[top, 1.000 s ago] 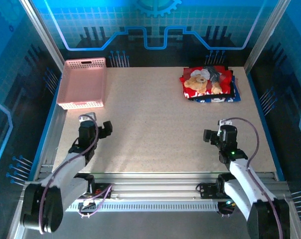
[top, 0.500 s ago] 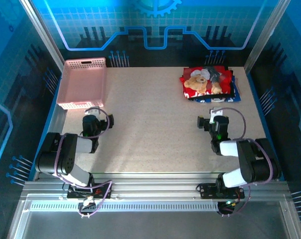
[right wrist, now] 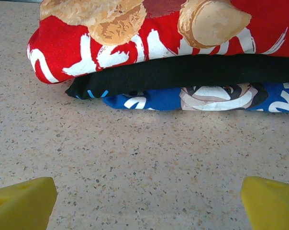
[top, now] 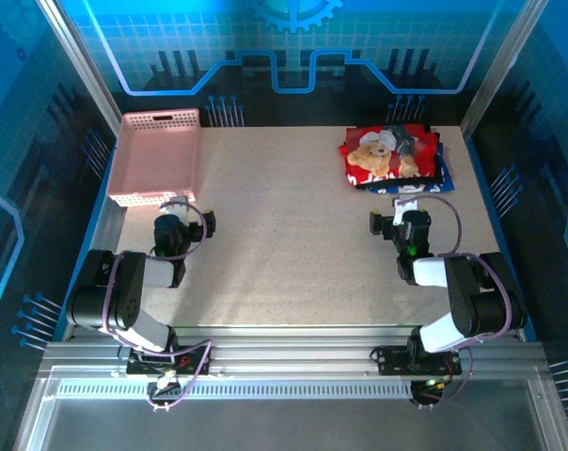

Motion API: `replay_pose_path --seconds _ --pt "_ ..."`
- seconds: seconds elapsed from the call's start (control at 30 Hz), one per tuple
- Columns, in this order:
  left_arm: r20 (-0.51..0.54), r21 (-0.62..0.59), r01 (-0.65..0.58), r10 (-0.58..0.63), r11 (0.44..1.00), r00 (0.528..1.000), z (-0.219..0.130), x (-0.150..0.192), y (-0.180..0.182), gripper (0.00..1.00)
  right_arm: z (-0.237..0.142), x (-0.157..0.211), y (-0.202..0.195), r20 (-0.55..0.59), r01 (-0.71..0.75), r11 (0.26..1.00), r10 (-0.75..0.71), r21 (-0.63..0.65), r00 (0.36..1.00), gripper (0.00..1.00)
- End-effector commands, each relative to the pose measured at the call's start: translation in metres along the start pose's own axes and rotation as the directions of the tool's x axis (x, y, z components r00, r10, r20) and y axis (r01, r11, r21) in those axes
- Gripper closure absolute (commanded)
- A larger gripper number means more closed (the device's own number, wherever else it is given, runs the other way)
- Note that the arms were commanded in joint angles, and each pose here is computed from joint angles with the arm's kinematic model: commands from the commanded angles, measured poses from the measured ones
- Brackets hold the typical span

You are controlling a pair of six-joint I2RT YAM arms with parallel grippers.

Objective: Fold and stack the t-shirts

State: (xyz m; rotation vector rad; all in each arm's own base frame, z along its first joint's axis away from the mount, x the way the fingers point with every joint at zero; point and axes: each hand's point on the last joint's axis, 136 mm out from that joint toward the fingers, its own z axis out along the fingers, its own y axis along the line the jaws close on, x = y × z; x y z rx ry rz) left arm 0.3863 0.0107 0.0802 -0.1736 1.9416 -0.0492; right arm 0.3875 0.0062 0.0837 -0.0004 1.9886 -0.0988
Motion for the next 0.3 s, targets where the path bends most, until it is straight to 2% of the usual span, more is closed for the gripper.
replay_pose_path --seconds 0.0,0.27 --pt "0.055 0.024 -0.009 0.008 1.0 0.998 0.002 -0.0176 -0.0039 0.01 0.0019 -0.015 0.0026 0.04 0.009 1.0 -0.009 -0.009 0.999 0.0" --pt "0.057 0.028 -0.009 0.007 1.0 0.998 0.0015 -0.0177 -0.0046 0.01 0.0017 -0.0143 0.0034 0.04 0.009 1.0 -0.008 -0.017 0.999 0.0"
